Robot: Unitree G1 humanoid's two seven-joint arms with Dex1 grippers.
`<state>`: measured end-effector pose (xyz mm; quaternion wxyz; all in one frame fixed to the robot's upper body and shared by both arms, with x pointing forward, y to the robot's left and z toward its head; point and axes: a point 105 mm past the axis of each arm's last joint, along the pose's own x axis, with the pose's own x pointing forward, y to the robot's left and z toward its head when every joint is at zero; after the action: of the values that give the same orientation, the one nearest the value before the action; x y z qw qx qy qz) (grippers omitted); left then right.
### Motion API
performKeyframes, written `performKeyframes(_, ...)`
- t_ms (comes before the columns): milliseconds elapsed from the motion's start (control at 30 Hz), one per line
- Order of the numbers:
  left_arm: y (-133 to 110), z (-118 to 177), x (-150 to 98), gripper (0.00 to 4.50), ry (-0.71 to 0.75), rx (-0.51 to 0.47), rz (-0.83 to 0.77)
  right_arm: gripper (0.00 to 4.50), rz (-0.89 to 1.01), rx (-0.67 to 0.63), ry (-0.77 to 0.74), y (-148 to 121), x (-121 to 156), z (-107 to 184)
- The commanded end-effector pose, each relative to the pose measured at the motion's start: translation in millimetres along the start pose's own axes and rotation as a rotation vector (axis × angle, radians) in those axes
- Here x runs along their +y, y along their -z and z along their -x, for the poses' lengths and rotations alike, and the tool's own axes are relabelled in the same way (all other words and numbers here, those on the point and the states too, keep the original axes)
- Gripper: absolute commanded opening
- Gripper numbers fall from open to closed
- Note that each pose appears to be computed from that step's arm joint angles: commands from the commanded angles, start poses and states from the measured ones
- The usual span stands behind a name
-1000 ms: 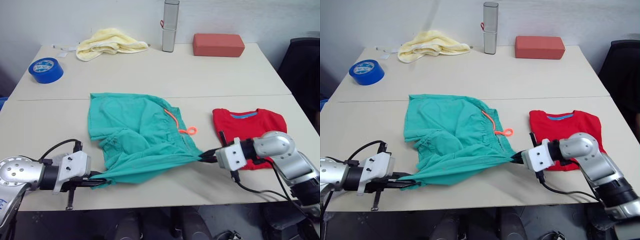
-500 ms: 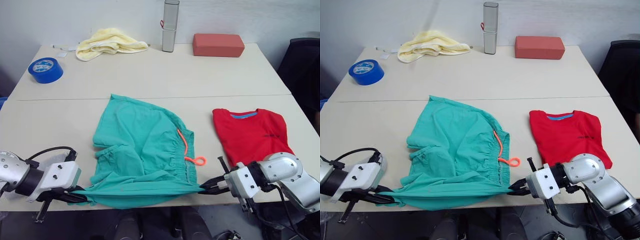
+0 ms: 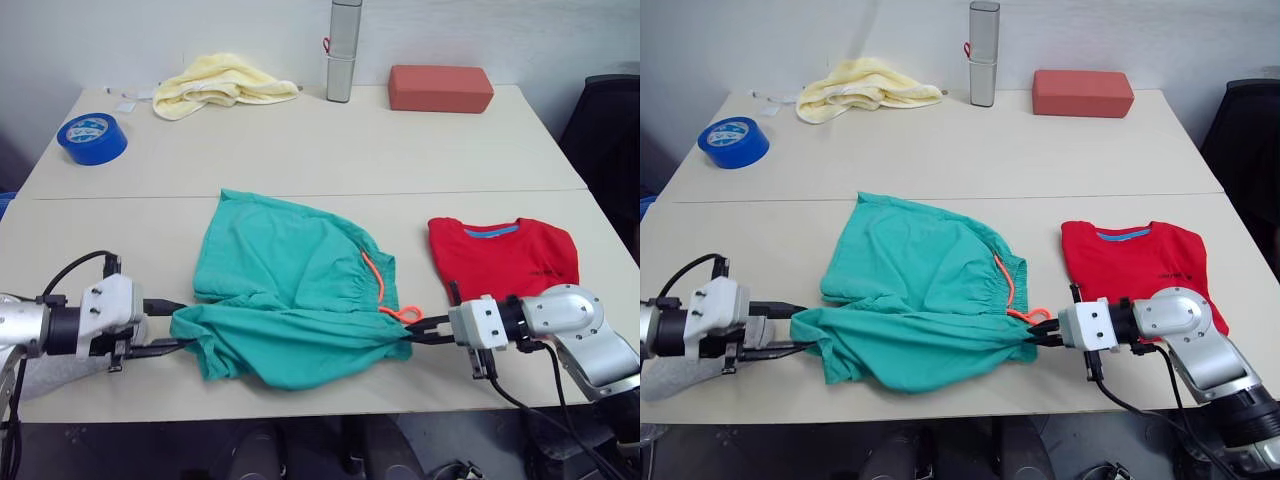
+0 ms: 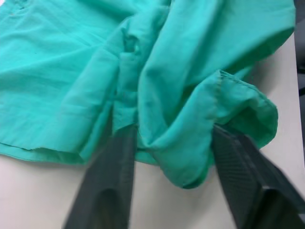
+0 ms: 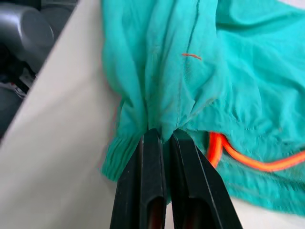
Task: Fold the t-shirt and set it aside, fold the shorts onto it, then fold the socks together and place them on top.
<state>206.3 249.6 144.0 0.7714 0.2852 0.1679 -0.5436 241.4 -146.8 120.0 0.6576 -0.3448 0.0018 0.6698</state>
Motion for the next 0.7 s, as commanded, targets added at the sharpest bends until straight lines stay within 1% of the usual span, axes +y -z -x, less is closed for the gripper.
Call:
performKeyframes(33, -14.0, 14.5, -7.8, 2.83, 0.023, -0.023, 0.021, 0.00, 0.016, -0.015, 0.025, -8.6, -2.0, 3.9)
performKeyframes(133, -29.4, 23.2, -8.1, 3.37, 0.010, -0.061, 0.091, 0.00, -0.002, -0.017, 0.023, -8.5, 0.6, 4.2)
performKeyframes(200, -39.9, 22.3, -11.0, 3.93, 0.023, -0.094, 0.079, 0.00, -0.010, -0.020, 0.013, -8.8, 3.4, 4.2)
performKeyframes(233, -50.1, 21.8, -9.0, 4.28, 0.019, -0.134, 0.074, 0.00, -0.014, -0.023, 0.005, -9.2, 5.2, 3.9)
performKeyframes(267, -56.7, 22.1, -9.3, 4.49, 0.037, -0.152, 0.103, 0.00, -0.018, -0.028, -0.003, -9.9, 6.7, 3.5)
performKeyframes(300, -60.6, 22.3, -9.8, 4.49, 0.051, -0.161, 0.130, 0.00, -0.020, -0.031, -0.008, -10.4, 7.8, 3.4)
performKeyframes(367, -56.2, 25.8, -14.3, 4.49, 0.119, -0.097, 0.230, 0.00, -0.028, -0.036, -0.016, -11.5, 9.4, 3.7)
performKeyframes(400, -53.3, 26.1, -12.9, 4.49, 0.122, -0.075, 0.259, 0.00, -0.032, -0.038, -0.016, -11.6, 9.6, 3.9)
performKeyframes(500, -38.4, 12.6, -6.2, 4.49, 0.115, 0.014, 0.174, 0.00, -0.034, -0.038, -0.021, -11.4, 10.0, 3.6)
performKeyframes(567, -34.6, 0.5, -8.2, 4.49, 0.146, 0.020, 0.141, 0.00, -0.033, -0.039, -0.019, -12.1, 8.9, 3.5)
performKeyframes(667, -32.2, -15.5, -4.8, 4.49, 0.127, -0.003, 0.123, 0.00, -0.033, -0.037, -0.015, -12.5, 8.2, 4.0)
performKeyframes(700, -30.1, -19.2, -6.6, 4.49, 0.136, 0.006, 0.115, 0.00, -0.033, -0.035, -0.015, -12.4, 8.4, 4.2)
